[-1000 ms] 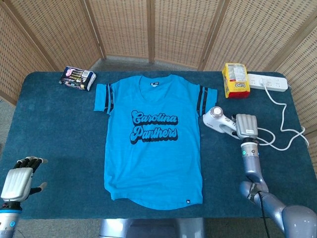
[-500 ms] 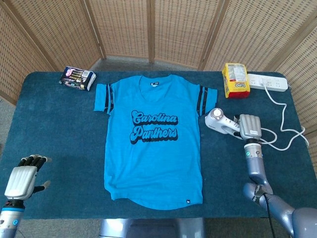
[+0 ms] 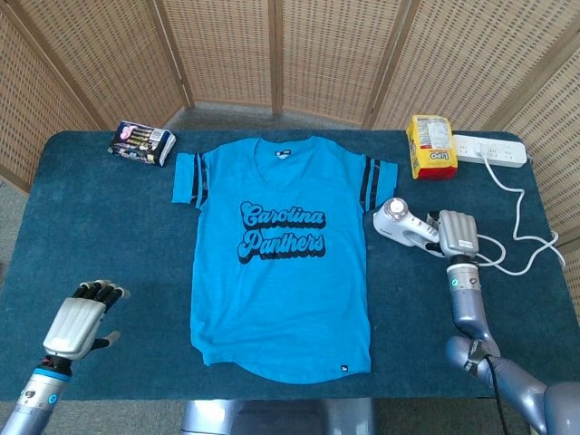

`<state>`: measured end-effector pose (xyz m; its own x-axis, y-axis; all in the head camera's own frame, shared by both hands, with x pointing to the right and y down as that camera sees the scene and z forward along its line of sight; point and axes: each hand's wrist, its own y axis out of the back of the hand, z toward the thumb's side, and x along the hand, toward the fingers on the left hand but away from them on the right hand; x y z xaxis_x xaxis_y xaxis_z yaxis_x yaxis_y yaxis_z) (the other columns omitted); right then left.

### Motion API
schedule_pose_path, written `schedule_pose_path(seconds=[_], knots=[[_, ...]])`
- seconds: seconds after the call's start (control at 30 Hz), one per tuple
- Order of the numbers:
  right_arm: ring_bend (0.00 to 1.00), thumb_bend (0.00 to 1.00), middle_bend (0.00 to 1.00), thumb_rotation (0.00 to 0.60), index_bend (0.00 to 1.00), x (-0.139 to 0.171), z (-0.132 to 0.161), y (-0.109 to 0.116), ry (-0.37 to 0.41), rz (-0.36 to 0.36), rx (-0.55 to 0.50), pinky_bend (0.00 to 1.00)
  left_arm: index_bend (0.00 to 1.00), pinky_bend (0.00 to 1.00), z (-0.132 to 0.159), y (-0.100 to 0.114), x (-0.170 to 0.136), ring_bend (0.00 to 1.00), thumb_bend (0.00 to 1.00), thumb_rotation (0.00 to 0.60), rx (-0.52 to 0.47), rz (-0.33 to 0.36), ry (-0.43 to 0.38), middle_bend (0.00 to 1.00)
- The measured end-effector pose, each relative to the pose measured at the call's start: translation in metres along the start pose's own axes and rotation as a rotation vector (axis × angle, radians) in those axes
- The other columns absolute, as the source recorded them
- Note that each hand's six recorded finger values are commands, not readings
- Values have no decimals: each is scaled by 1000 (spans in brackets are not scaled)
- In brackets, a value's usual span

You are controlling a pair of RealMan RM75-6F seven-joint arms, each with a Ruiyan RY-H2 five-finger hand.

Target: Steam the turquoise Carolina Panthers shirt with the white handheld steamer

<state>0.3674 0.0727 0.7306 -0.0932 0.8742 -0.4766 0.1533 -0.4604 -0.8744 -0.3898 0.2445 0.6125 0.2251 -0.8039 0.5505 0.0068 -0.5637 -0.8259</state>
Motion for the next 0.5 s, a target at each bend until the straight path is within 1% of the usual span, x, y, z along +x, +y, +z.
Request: schedule_pose_path(seconds=[0.1,0.2,0.3,0.4,0.5], knots=[[755,308,724,600,696,1,0,3,3,-5,-3,740,323,229,15,-2,5,222,136,505,16,-13,-60,325],[755,308,724,600,696,3,1,5,4,-11,-5,740,322,228,33,-4,9,222,133,503,25,-30,-125,324],[755,308,724,600,696,4,1,9,4,-17,-8,740,322,228,51,-10,11,222,134,502,27,-61,-189,324],[755,308,724,600,696,7,0,12,-1,-25,-12,740,322,229,74,-19,12,222,134,500,42,-103,-270,324],[755,307,724,600,696,9,-2,15,-6,-26,-15,740,322,228,96,-30,13,222,133,503,55,-129,-325,324]])
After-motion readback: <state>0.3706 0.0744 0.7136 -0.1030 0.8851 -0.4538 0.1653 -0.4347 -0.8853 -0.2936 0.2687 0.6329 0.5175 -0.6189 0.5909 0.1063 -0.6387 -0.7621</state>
